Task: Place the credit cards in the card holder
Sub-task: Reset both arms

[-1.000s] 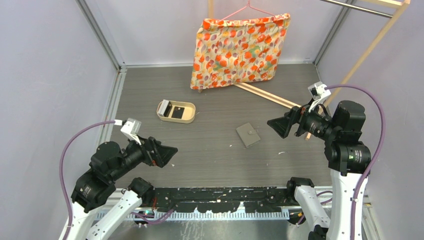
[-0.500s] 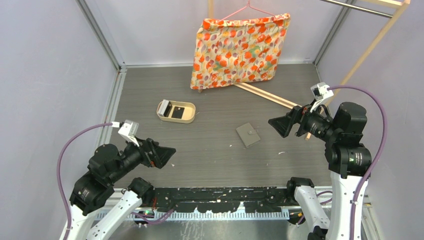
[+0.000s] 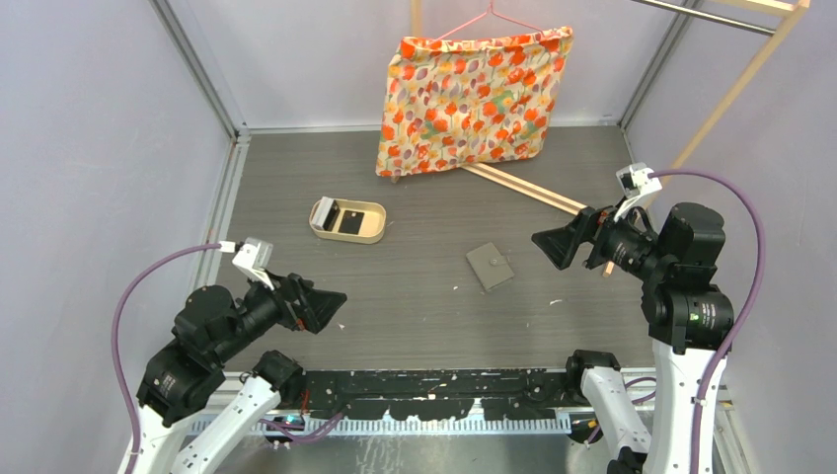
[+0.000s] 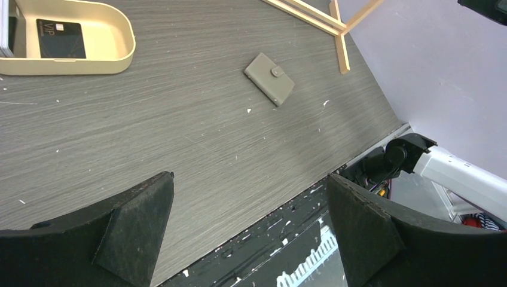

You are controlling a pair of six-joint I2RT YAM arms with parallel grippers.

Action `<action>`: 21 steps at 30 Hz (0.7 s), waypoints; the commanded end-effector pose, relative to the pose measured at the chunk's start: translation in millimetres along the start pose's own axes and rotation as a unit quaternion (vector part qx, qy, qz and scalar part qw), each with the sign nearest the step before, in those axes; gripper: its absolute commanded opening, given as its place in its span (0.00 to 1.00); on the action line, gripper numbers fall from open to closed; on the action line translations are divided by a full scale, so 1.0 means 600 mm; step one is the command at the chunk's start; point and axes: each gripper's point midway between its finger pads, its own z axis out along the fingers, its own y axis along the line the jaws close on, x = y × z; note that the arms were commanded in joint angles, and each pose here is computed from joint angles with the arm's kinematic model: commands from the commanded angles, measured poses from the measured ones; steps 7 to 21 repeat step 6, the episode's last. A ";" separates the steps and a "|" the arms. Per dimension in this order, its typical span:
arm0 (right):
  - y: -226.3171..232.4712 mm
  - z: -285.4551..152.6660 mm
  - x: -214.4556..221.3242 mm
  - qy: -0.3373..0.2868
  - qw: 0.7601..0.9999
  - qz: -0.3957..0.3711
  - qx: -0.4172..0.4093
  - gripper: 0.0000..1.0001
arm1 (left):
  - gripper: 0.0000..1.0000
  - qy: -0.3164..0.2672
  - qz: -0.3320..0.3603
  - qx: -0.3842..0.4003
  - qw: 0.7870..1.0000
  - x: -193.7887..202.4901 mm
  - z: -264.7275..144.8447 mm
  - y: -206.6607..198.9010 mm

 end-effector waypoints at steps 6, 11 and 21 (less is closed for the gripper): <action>-0.017 -0.015 -0.041 -0.039 0.997 -0.028 0.053 1.00 | 1.00 -0.009 -0.005 0.019 1.000 -0.003 -0.003 -0.011; -0.017 -0.015 -0.041 -0.039 0.997 -0.028 0.053 1.00 | 1.00 -0.009 -0.005 0.019 1.000 -0.003 -0.003 -0.011; -0.017 -0.015 -0.041 -0.039 0.997 -0.028 0.053 1.00 | 1.00 -0.009 -0.005 0.019 1.000 -0.003 -0.003 -0.011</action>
